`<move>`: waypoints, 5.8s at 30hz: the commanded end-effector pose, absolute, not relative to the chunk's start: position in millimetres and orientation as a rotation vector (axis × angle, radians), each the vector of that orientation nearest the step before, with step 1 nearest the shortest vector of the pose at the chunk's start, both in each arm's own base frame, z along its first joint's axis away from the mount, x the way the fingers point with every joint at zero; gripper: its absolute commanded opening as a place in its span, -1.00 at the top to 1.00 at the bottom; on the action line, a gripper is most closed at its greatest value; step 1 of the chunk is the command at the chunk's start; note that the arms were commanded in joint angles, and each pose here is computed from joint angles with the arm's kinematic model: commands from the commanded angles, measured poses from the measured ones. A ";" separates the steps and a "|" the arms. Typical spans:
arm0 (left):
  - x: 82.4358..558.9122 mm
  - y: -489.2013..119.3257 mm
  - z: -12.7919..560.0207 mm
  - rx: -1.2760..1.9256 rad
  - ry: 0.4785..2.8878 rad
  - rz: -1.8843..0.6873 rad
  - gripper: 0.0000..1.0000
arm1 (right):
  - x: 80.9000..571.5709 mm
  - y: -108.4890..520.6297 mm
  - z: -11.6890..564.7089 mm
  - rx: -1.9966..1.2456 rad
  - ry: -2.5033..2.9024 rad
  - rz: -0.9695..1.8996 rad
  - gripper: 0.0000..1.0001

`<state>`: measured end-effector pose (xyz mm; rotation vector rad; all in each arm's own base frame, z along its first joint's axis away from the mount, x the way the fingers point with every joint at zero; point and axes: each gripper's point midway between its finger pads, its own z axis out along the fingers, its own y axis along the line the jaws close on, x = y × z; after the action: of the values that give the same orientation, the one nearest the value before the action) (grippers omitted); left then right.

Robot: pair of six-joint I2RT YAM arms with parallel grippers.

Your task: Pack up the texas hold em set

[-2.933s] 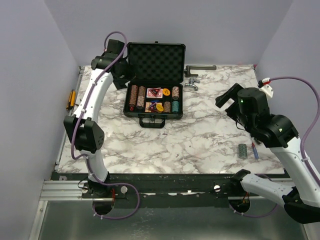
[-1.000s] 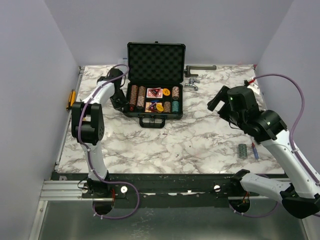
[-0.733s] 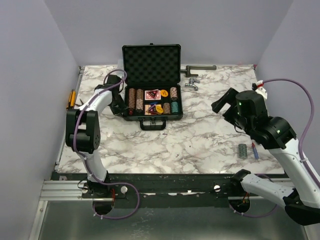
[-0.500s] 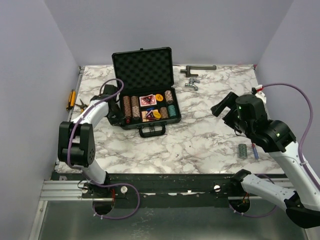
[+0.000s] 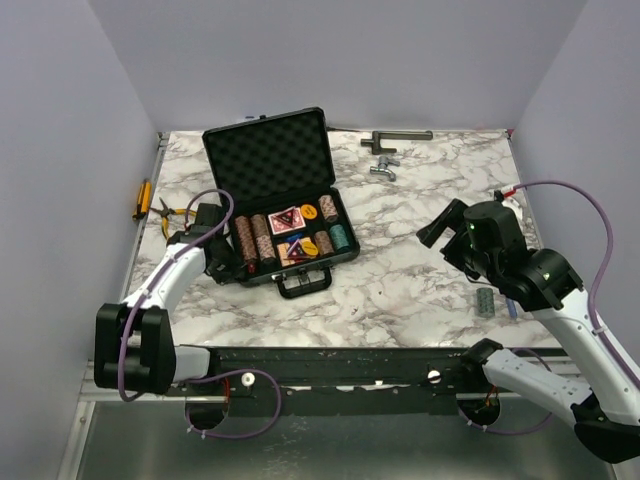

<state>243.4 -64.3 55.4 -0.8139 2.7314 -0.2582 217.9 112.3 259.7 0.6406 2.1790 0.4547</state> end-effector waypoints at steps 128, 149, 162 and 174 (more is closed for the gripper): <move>498.6 -10.2 212.4 -1.000 2.407 -1.172 0.33 | 192.8 86.8 190.1 0.755 2.276 0.280 -1.00; 455.7 -34.3 221.8 -0.949 2.479 -1.065 0.39 | 186.7 84.8 207.0 0.656 2.272 0.304 -1.00; 422.1 -44.4 222.3 -0.890 2.521 -0.999 0.40 | 181.6 83.4 215.3 0.640 2.260 0.333 -1.00; 396.9 -50.8 238.2 -0.877 2.504 -0.995 0.39 | 175.1 78.3 217.9 0.648 2.249 0.339 -1.00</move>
<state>408.8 -49.3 221.0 -0.9065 2.5269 -1.0249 178.3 80.9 210.2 0.6617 2.2572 0.3409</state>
